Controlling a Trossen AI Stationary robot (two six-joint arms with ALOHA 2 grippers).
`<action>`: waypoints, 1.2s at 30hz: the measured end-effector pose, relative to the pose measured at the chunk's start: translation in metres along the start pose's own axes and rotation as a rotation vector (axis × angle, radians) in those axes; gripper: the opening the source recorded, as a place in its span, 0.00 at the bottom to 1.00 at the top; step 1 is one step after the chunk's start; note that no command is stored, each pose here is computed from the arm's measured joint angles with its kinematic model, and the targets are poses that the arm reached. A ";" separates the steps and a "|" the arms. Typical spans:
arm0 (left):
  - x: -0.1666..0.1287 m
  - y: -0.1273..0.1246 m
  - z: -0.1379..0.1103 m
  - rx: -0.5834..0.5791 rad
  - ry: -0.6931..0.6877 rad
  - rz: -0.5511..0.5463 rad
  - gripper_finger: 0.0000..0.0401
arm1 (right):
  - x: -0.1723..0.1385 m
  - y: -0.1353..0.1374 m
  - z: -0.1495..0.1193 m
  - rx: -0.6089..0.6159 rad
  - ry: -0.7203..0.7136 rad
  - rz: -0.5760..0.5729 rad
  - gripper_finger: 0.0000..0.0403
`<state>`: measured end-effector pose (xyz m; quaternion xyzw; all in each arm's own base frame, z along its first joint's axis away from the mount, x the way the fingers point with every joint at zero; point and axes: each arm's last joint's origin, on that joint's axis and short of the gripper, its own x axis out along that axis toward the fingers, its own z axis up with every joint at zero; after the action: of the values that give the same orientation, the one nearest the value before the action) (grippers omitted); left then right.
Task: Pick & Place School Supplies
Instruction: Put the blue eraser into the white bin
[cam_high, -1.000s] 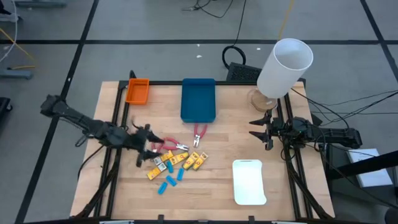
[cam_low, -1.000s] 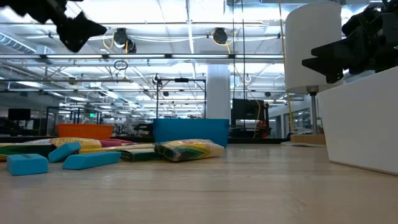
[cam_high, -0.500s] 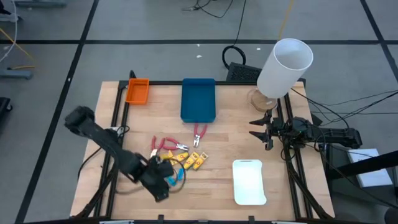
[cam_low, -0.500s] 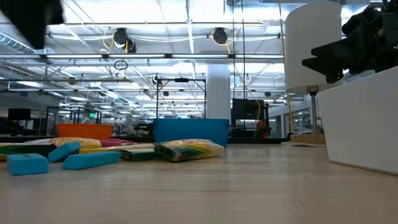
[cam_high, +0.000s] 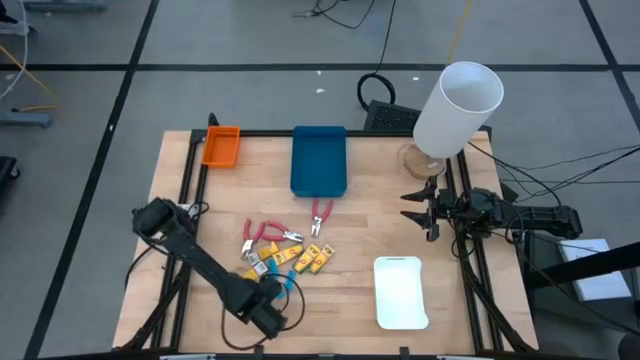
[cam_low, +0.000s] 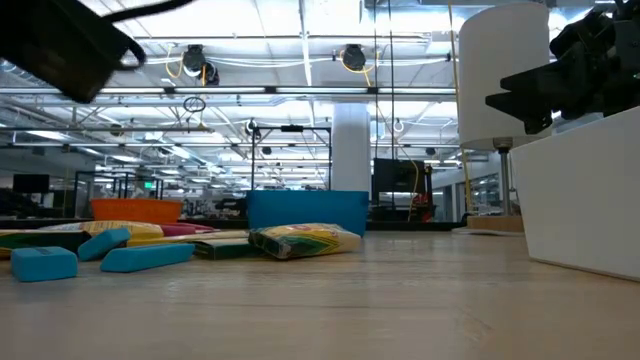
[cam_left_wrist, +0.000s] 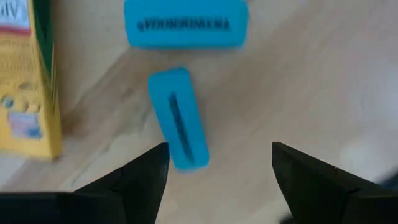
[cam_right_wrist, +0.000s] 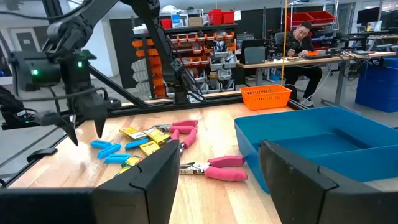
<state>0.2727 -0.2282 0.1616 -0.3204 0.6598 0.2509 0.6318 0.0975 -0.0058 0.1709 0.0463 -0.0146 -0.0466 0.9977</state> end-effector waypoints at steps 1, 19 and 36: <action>0.004 -0.001 0.001 -0.008 -0.010 0.008 0.72 | 0.000 0.000 0.000 0.000 0.000 0.000 0.52; 0.016 0.003 -0.001 -0.275 0.063 0.098 0.72 | 0.000 0.000 0.001 0.001 -0.010 0.000 0.52; 0.016 0.004 0.000 -0.215 0.019 0.101 0.54 | 0.000 0.000 0.001 0.001 -0.011 0.000 0.52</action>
<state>0.2700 -0.2274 0.1454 -0.3551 0.6503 0.3486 0.5740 0.0975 -0.0058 0.1719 0.0463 -0.0199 -0.0466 0.9976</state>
